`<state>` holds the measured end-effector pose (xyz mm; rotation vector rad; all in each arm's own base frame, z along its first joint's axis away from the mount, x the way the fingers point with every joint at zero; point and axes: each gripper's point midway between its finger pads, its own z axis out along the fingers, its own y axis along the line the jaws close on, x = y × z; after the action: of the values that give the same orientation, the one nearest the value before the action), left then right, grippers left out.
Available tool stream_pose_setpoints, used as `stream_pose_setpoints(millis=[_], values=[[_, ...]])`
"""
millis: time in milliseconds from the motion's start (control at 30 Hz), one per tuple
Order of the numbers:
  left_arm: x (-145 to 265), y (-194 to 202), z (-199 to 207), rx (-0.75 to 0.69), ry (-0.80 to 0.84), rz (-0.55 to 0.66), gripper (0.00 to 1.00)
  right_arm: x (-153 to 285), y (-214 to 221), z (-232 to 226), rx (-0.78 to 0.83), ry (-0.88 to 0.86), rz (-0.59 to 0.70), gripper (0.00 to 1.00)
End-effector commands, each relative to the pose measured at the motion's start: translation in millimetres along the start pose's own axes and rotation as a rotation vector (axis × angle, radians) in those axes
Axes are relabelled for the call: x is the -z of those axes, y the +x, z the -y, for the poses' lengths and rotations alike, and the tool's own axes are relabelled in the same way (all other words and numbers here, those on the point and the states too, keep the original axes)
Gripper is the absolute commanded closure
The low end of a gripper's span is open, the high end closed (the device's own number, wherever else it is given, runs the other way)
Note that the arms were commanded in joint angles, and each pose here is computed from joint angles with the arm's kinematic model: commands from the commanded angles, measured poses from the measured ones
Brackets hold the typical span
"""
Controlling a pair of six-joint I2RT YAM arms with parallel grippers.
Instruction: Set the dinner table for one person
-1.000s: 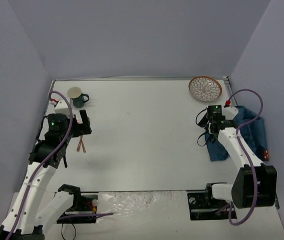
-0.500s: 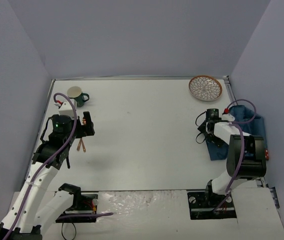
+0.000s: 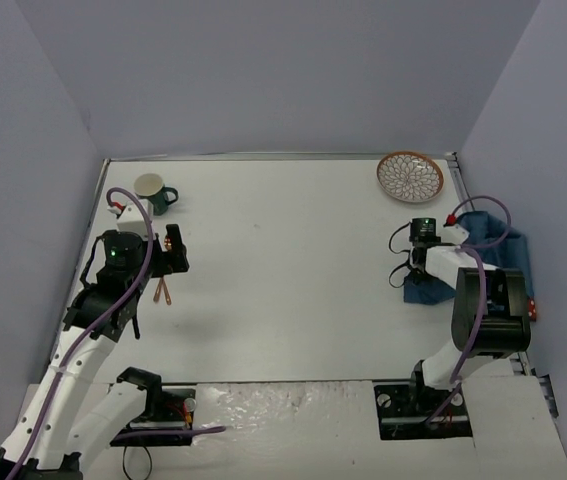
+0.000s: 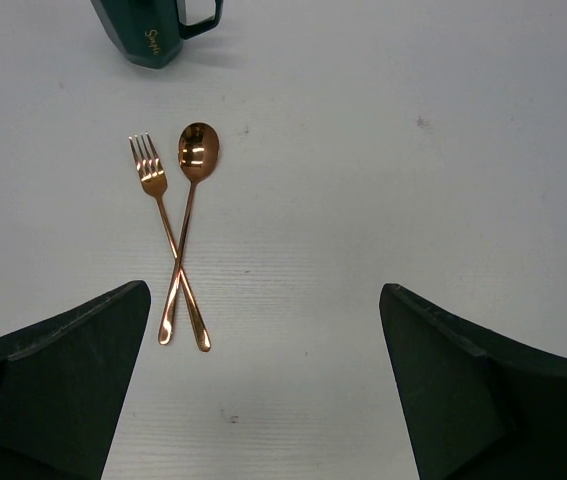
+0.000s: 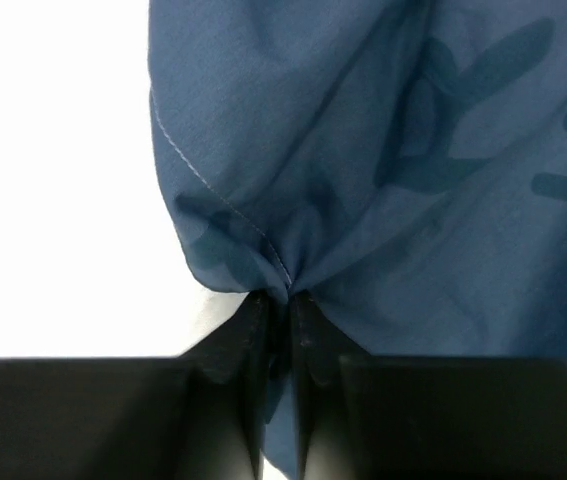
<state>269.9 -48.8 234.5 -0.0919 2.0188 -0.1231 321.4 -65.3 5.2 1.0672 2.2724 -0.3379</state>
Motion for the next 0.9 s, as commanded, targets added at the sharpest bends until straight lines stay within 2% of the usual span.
stream_pose_setpoints(millis=[0, 200, 300, 400, 467, 600, 733, 767, 867], values=[[4.2, -26.9, 4.3, 0.014, 0.012, 0.095, 0.03, 13.4, 36.2, -20.9, 0.103, -0.09, -0.075, 1.0], [6.3, -31.4, 7.8, 0.022, 0.024, 0.087, 0.03, 116.2, 36.7, -127.6, 0.271, -0.361, 0.076, 1.0], [12.0, -38.9, 6.8, 0.021, 0.014, 0.078, 0.03, 174.5, 63.9, -172.7, 0.346, -0.501, 0.108, 1.0], [19.5, -45.6, 5.3, 0.017, 0.0, 0.06, 0.03, 217.1, 111.1, -204.1, 0.434, -0.622, 0.076, 1.0], [24.0, -43.7, 4.5, 0.016, -0.005, 0.028, 0.03, 244.0, 156.1, -216.8, 0.521, -0.699, 0.032, 1.0], [30.9, -49.1, 6.6, 0.019, 0.005, 0.021, 0.03, 267.0, 220.3, -228.4, 0.688, -0.777, -0.058, 0.97], [35.5, -50.4, 5.6, 0.022, 0.001, 0.018, 0.03, 280.8, 262.5, -226.4, 0.849, -0.848, -0.13, 0.93], [35.7, -50.5, 5.5, 0.024, 0.0, 0.018, 0.03, 285.5, 267.1, -228.7, 0.881, -0.868, -0.131, 0.9], [31.6, -48.3, 8.3, 0.043, 0.007, 0.009, 0.03, 301.6, 288.1, -228.8, 1.027, -0.972, -0.196, 0.7]])
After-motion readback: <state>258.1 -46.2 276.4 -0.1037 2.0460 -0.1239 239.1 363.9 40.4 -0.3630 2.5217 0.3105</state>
